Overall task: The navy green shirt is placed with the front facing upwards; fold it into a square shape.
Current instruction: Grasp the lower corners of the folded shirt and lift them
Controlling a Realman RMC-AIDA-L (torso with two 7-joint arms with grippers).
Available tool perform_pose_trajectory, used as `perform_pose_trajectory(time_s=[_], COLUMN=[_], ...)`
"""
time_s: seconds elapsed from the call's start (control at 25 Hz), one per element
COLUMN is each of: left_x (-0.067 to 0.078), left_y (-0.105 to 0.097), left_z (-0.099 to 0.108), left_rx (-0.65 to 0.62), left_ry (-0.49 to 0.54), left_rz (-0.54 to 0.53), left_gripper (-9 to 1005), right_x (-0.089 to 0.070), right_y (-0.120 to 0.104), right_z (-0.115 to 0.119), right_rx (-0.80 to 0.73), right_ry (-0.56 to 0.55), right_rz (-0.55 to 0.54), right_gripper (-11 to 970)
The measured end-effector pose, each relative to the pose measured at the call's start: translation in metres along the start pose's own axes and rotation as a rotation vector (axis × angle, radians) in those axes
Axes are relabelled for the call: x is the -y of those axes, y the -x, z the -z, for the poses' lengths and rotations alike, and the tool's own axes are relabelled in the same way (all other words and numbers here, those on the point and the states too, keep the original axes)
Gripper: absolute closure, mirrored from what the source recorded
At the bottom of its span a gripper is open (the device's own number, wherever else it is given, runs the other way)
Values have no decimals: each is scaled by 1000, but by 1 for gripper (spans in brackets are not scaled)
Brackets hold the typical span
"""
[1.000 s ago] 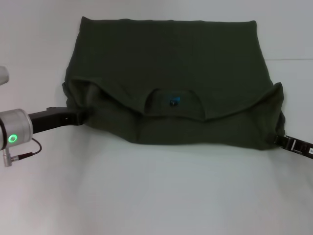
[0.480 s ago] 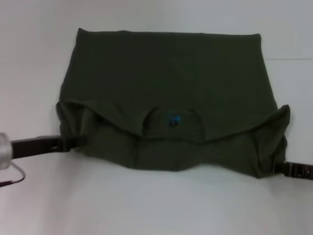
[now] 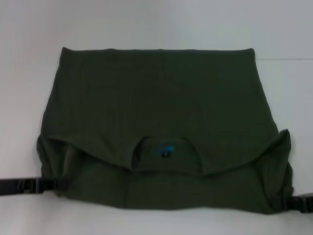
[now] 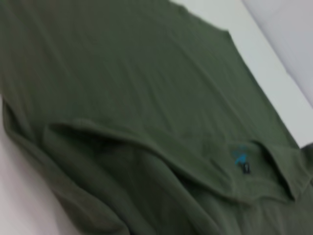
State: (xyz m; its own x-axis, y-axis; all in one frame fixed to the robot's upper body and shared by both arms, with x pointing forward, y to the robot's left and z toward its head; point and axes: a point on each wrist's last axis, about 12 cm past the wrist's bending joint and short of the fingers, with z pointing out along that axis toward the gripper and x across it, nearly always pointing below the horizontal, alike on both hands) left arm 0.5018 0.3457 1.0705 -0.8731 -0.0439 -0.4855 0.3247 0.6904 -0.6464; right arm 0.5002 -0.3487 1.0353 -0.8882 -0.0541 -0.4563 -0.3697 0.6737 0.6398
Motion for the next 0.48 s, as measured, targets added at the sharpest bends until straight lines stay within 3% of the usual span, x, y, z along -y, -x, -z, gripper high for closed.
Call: perform_pose_trajectory(time_s=[0.48], left_x=[6], left_y=[-25], left_z=[20], left_rx=[-146], left_ry=[-90], left_rz=[61], left_gripper=[964], right_x=[-3], right_y=[-12], right_z=[21], right_rx=[-174], right_ry=[33], right_rz=[48], right_gripper=[896])
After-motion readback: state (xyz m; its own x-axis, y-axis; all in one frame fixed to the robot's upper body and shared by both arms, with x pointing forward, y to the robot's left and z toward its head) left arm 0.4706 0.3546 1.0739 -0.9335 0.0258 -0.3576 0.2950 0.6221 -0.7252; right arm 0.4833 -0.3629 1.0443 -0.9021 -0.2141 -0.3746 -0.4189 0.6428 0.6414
